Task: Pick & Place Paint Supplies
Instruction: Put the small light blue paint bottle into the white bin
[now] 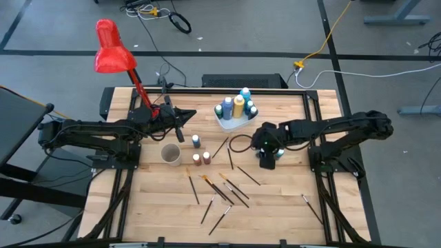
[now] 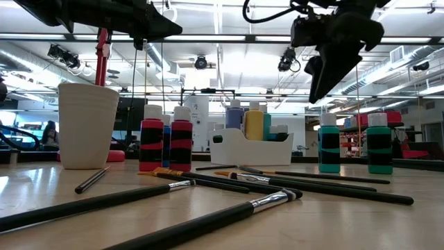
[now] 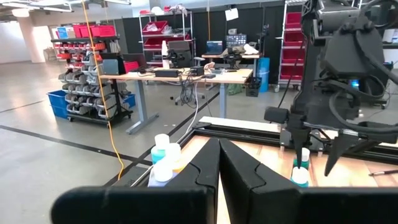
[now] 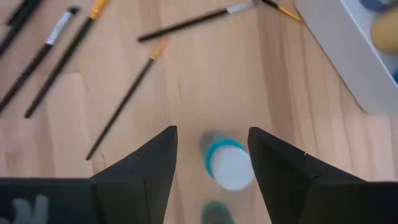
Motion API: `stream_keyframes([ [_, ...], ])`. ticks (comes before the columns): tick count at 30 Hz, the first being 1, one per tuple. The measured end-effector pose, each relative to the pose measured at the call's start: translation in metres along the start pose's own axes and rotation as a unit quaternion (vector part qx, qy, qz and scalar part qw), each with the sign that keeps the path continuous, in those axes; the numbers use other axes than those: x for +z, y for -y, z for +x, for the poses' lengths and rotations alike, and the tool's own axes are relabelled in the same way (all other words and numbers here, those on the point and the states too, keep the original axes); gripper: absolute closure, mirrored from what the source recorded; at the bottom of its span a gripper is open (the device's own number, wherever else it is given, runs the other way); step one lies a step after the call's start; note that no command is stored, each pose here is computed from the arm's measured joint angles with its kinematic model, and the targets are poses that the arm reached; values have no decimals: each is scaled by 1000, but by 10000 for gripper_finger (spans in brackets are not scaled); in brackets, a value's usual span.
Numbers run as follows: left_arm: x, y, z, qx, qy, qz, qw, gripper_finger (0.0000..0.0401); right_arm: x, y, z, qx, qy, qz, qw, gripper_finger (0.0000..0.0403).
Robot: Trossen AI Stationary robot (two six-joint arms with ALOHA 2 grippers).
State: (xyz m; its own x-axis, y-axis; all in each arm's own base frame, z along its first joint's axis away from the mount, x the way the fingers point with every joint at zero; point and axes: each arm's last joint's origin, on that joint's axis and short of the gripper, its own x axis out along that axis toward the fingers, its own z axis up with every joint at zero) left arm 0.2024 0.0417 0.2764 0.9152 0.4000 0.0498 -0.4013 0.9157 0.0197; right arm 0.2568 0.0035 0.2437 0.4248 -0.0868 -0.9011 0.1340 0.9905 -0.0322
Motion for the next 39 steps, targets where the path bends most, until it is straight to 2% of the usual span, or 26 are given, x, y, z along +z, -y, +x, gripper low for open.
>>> stream_keyframes([
  [8, 0, 0, 0, 0, 0, -1, 1000, 383, -7, 1, 5, -8, -19, 32, 999, 187],
  [15, 0, 0, 0, 0, 0, -1, 1000, 383, -19, 4, 16, -66, -30, 48, 996, 173],
  [20, 0, 0, 0, 0, 0, -1, 1000, 383, -22, 5, 19, -69, -35, 55, 995, 178],
  [26, 0, 0, 0, 0, 0, -1, 1000, 383, -22, 5, 19, -67, -35, 59, 995, 209],
  [34, 0, 0, 0, 0, 0, -1, 1000, 383, -21, 3, 19, -33, -33, 69, 996, 292],
  [39, 0, 0, 0, 0, 0, -1, 1000, 383, -13, 2, 20, -21, 6, 69, 997, 293],
])
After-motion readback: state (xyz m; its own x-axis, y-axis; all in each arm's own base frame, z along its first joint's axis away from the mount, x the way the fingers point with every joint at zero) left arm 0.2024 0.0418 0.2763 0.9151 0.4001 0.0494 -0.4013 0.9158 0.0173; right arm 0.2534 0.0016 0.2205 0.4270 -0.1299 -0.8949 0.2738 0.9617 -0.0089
